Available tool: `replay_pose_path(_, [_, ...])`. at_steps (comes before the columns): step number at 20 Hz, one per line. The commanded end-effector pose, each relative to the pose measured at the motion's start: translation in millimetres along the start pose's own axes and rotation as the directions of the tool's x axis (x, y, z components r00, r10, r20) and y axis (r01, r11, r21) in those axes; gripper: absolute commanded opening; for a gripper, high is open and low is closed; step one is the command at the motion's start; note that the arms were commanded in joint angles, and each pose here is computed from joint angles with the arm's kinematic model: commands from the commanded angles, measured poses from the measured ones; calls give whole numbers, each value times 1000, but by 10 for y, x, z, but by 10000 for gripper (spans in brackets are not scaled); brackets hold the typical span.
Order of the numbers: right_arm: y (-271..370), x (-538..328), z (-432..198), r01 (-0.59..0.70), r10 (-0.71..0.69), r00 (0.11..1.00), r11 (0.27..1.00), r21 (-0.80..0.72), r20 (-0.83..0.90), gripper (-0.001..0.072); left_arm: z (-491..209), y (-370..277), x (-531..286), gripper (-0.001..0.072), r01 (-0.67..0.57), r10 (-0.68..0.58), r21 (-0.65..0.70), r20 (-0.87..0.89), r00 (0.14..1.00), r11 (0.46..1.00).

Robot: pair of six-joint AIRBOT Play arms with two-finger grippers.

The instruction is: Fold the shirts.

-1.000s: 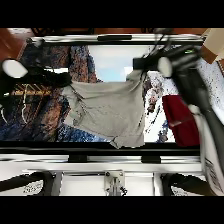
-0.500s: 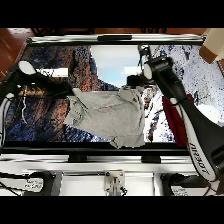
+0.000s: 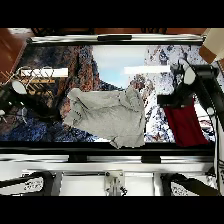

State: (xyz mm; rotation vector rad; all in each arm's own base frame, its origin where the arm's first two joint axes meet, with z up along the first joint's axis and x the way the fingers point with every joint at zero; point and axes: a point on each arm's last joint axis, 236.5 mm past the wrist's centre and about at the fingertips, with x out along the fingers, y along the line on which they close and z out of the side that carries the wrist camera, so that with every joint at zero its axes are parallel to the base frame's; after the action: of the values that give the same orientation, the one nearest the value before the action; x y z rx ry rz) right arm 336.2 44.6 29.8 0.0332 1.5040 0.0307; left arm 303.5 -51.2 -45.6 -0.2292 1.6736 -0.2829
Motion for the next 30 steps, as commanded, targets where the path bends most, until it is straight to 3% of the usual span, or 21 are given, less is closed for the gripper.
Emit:
replay_pose_path(1, [62,210,-488,-74,79,991,996,50,-105,507,29,-17,447,588,6,-7,4,67,998,1000])
replay_pose_path(4, [50,343,-691,-66,79,985,994,87,-156,507,224,-42,516,588,31,-30,-10,129,991,999])
replay_pose_path(6, [161,471,-813,-110,129,973,988,110,-192,661,275,-6,575,588,27,-24,-18,136,990,999])
replay_pose_path(10, [475,703,-974,-239,270,939,958,159,-214,661,316,-24,672,584,51,-47,-26,130,990,998])
replay_pose_path(11, [530,753,-989,-261,295,932,949,178,-209,661,345,-50,678,531,65,-60,-32,140,988,997])
replay_pose_path(12, [569,807,-1002,-276,314,928,941,195,-202,661,367,-72,672,298,75,-69,-35,149,986,997])
replay_pose_path(13, [609,864,-1016,-290,332,923,933,212,-194,661,384,-91,663,153,82,-77,-31,156,985,996])
replay_pose_path(15, [687,987,-1041,-305,345,922,927,219,-175,661,413,-118,621,34,85,-83,-7,163,983,996])
replay_pose_path(20, [998,1242,-1013,-314,332,939,933,174,-89,659,521,-188,385,32,80,-83,21,225,971,997])
replay_pose_path(21, [1023,1270,-977,-312,329,941,933,177,-74,573,520,-208,333,32,80,-84,27,236,968,996])
replay_pose_path(22, [1038,1269,-931,-319,332,942,931,176,-54,364,527,-228,267,32,77,-84,35,254,964,996])
replay_pose_path(23, [1039,1243,-894,-324,335,941,929,179,-35,106,533,-250,188,32,75,-84,43,275,958,996])
replay_pose_path(25, [1035,1064,-767,-345,346,938,925,159,17,79,557,-306,-75,32,66,-84,64,343,936,996])
replay_pose_path(27, [1095,554,-486,-383,377,915,924,15,145,78,614,-432,-566,31,42,-87,107,461,883,993])
replay_pose_path(30, [1024,-973,21,-287,374,780,927,-243,503,78,569,-852,-1877,31,-44,-124,211,718,685,976])
